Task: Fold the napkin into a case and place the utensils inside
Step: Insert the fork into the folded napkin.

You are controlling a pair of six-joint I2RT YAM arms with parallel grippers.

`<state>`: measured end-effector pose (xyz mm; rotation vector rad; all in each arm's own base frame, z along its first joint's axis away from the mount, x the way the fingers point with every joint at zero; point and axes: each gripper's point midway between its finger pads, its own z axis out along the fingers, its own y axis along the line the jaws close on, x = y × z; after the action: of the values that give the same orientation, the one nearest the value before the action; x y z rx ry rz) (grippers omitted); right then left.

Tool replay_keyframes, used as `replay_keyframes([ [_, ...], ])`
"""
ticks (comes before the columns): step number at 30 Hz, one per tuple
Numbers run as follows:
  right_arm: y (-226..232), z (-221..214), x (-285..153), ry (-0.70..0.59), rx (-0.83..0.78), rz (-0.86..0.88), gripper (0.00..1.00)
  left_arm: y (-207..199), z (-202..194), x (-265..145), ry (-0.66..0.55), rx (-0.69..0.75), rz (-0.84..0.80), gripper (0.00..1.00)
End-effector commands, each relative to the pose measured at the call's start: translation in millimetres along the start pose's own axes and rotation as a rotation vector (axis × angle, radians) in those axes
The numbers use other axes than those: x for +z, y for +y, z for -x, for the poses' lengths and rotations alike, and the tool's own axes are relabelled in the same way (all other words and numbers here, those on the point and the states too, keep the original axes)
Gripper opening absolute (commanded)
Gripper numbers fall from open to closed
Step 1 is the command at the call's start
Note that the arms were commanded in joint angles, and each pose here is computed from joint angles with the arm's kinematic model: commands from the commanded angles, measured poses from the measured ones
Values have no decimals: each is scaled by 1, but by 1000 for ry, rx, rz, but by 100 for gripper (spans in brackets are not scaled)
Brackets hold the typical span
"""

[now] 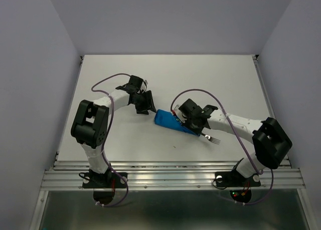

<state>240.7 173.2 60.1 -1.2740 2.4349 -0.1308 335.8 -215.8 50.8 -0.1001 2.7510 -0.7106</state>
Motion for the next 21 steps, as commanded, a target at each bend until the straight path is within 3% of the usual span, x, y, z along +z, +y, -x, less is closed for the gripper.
replay_keyframes([
  [1, 3, 11, 0, -21, -45, -10, 1, -19, 12, -5, -29, 20, -46, 58],
  [21, 18, 57, 20, -121, -152, 33, 1, -15, -1, 5, -15, 4, -50, 58],
])
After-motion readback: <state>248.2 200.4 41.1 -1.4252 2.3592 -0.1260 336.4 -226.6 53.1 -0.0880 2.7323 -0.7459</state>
